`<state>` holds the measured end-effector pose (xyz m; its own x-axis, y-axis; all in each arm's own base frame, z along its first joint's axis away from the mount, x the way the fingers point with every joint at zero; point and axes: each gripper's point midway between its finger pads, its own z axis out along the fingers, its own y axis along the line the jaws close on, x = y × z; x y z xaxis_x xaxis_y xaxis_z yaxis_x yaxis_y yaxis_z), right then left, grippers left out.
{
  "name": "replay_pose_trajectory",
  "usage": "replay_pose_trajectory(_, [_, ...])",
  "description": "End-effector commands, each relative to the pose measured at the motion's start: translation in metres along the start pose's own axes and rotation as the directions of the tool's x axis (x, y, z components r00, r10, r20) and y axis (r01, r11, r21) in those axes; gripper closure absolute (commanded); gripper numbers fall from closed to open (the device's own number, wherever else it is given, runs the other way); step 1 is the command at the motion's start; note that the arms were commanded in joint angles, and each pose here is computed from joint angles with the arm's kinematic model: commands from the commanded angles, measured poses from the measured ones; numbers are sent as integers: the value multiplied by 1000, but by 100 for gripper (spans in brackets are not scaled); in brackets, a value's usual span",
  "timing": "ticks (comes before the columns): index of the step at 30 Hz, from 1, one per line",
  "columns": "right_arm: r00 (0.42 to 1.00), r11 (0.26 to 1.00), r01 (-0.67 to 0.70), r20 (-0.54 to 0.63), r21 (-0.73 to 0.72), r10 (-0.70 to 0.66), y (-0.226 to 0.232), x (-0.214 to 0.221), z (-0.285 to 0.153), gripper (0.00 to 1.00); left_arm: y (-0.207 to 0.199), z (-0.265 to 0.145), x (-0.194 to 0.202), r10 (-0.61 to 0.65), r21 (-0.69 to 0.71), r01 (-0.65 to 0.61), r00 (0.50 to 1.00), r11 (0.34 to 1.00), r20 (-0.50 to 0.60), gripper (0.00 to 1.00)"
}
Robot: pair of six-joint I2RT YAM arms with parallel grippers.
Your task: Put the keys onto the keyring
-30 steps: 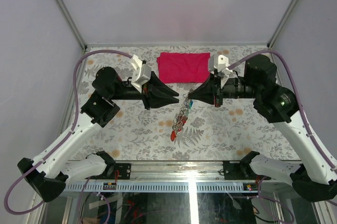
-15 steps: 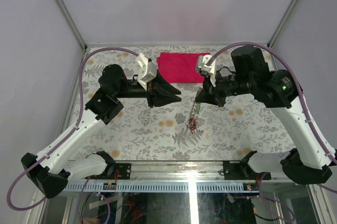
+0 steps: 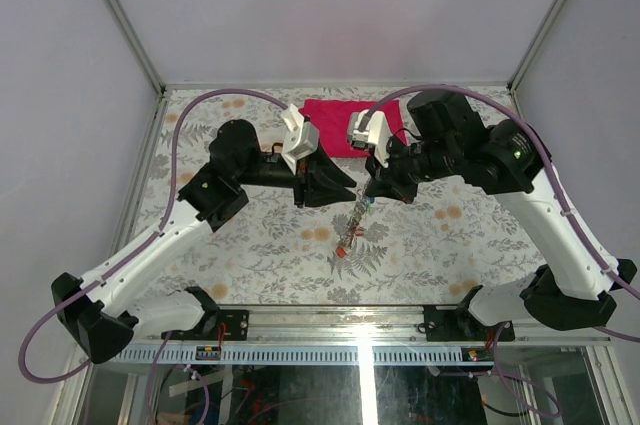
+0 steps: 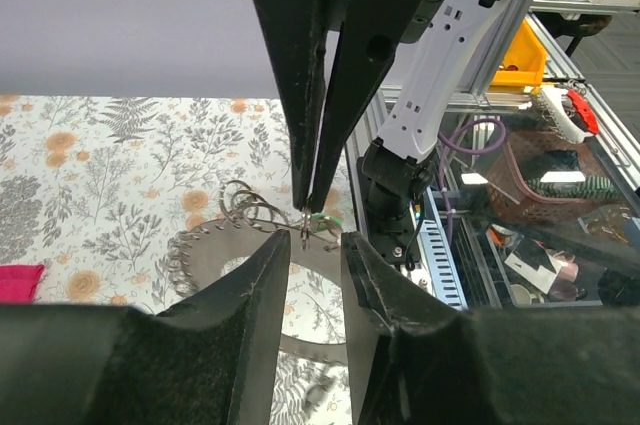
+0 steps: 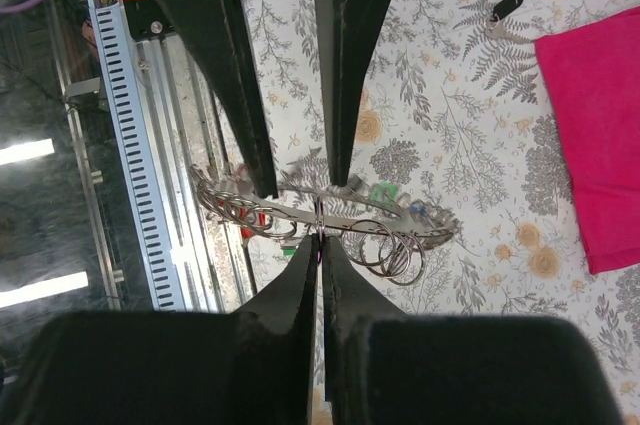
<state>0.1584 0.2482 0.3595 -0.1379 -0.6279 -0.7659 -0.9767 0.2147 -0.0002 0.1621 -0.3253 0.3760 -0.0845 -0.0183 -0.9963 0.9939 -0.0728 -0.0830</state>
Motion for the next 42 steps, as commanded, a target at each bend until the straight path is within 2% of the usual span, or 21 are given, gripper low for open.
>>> replay_pose_trajectory(1, [998,999,35,54,39,-37,-3,-18,-9,100,-4,7,-9,54,30,-54,999,998,0,71])
replay_pose_trajectory(13, [997,999,47,68,28,-48,0,-17,-8,100,0,13,-6,54,27,-54,998,998,-10,72])
replay_pose_trajectory(21, [996,999,50,77,9,-51,4,-17,-6,100,-1,15,-5,49,33,-49,999,998,-15,76])
replay_pose_trajectory(24, [996,999,50,78,6,-51,5,-16,-4,100,-1,16,-6,49,34,-48,999,998,-17,81])
replay_pose_trajectory(29, [993,998,59,97,13,-60,5,-18,-7,100,-1,17,-3,46,37,-44,998,998,-31,97])
replay_pose_trajectory(31, [992,998,64,107,18,-66,5,-19,-9,100,-2,17,-2,43,39,-42,998,998,-37,100])
replay_pose_trajectory(35, [989,997,70,131,41,-75,4,-23,-13,100,-4,16,0,45,47,-43,998,998,-45,100])
replay_pose_trajectory(38, [987,996,72,138,53,-79,3,-24,-15,100,-5,15,2,45,52,-42,998,998,-51,80])
replay_pose_trajectory(42, [987,995,72,139,67,-81,1,-24,-16,100,-5,15,4,41,49,-38,997,998,-60,79])
